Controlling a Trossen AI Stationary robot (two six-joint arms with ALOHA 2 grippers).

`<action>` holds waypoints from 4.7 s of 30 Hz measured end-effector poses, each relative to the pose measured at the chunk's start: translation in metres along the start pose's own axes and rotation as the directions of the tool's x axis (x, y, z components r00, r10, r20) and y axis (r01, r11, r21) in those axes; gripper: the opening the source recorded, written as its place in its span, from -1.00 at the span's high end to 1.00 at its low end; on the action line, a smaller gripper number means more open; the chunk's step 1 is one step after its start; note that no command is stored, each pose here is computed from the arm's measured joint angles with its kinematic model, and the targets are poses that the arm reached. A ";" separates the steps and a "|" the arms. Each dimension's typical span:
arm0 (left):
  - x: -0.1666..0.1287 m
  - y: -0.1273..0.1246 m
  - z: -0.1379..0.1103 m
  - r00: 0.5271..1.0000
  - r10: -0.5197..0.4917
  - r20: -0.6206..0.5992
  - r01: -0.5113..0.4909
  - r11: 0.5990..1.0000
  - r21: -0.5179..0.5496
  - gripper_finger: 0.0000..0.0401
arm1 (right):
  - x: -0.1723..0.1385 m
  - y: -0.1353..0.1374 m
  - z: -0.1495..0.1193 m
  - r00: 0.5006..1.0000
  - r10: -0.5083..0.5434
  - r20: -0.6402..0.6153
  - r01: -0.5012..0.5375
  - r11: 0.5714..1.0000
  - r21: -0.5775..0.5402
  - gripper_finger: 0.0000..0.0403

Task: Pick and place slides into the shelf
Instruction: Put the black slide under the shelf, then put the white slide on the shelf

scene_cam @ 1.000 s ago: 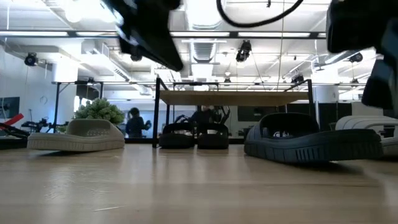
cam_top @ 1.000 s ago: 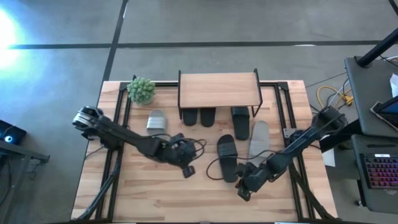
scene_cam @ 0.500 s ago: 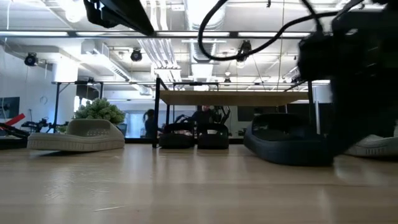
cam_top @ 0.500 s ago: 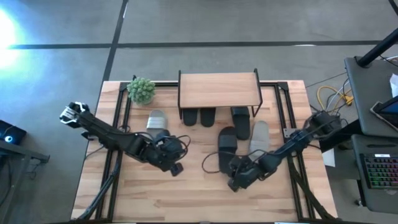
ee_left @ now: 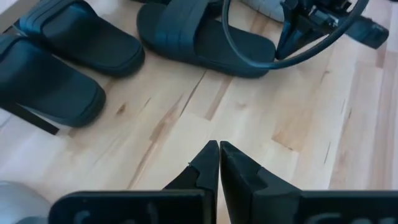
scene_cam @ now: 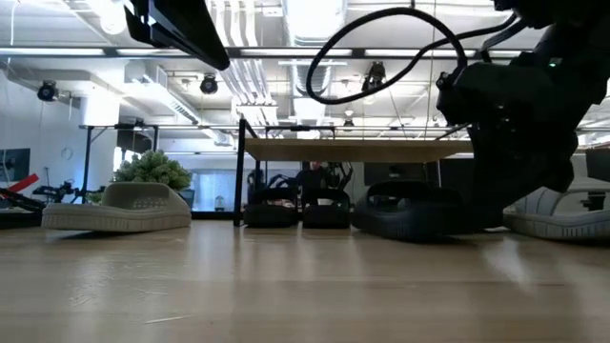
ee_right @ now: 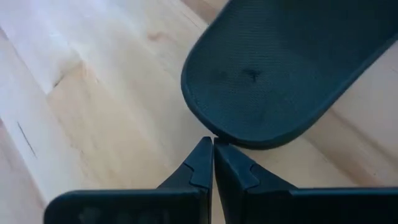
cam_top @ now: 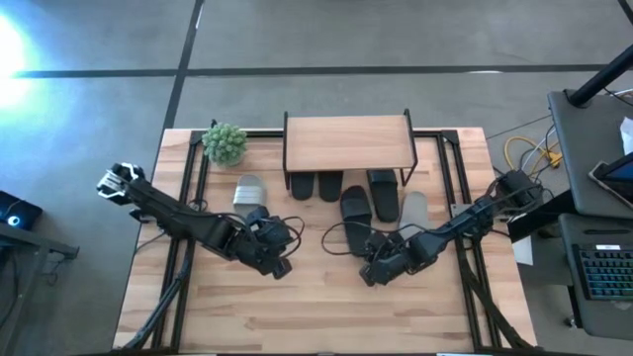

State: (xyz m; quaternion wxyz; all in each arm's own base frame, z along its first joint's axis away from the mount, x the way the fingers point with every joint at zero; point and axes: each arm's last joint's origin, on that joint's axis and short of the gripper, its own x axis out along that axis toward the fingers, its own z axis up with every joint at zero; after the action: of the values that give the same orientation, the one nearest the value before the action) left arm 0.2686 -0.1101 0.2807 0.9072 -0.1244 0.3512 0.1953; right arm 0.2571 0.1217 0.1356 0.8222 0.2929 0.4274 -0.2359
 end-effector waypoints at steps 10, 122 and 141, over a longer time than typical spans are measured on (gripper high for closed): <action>0.004 -0.002 -0.002 1.000 0.007 -0.008 -0.007 1.000 0.008 1.00 | 0.006 -0.011 0.020 0.996 -0.070 0.062 0.069 0.997 0.030 0.96; 0.035 -0.013 -0.019 0.983 0.179 0.036 -0.183 0.968 0.170 1.00 | -0.048 -0.014 -0.051 0.598 -0.798 0.071 0.721 0.497 -0.482 0.10; 0.035 -0.013 -0.019 0.984 0.175 0.033 -0.178 0.970 0.168 1.00 | -0.053 -0.001 -0.045 0.632 -0.773 0.049 0.718 0.560 -0.413 0.96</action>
State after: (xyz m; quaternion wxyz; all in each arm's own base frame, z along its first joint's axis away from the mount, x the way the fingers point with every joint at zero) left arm 0.2873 -0.1189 0.2442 0.8968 -0.0130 0.3679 0.2456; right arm 0.2035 0.1589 0.1597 0.6537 -0.0724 0.6045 -0.4495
